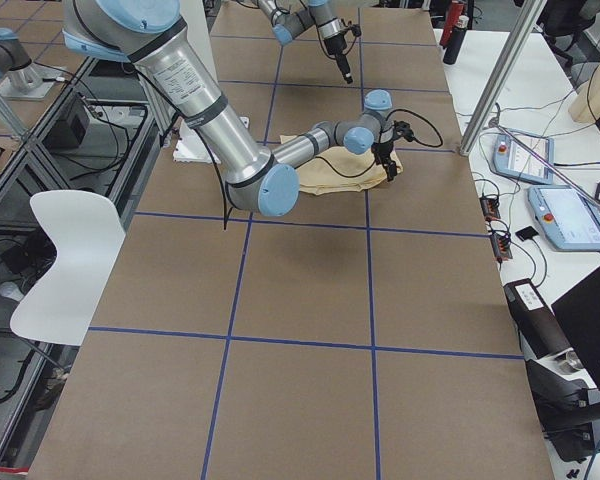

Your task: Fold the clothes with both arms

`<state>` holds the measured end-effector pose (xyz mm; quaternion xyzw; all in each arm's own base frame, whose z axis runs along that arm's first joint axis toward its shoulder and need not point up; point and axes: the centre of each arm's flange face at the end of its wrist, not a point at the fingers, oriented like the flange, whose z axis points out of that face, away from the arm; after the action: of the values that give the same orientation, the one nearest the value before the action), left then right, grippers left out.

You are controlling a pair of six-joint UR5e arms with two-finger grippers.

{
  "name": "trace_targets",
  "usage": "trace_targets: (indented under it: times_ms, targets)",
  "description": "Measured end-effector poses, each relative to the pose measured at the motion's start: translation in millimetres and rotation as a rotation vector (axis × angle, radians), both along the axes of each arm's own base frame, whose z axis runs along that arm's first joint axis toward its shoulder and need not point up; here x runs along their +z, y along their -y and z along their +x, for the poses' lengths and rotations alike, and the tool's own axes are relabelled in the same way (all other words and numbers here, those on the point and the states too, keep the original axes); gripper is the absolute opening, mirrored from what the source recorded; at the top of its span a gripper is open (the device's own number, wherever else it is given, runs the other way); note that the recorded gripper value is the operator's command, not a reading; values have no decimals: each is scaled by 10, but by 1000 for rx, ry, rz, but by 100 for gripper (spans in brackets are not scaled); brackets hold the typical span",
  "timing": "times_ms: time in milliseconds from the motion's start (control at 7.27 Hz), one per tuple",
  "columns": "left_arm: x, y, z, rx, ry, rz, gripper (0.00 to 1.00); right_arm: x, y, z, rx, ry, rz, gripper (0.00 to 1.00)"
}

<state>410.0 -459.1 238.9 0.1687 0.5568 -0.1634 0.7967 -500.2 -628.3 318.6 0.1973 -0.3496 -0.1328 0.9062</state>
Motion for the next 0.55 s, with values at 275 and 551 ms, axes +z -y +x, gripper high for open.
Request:
trace_targets:
  times_ms: [275, 551]
  targets:
    - [-11, -1, -2, 0, -2, 1, 100, 145, 23, -21, 2, -8, -1, 100]
    - [-38, -2, -2, 0, -5, 4, 100, 262, 28, -3, 3, -19, -10, 100]
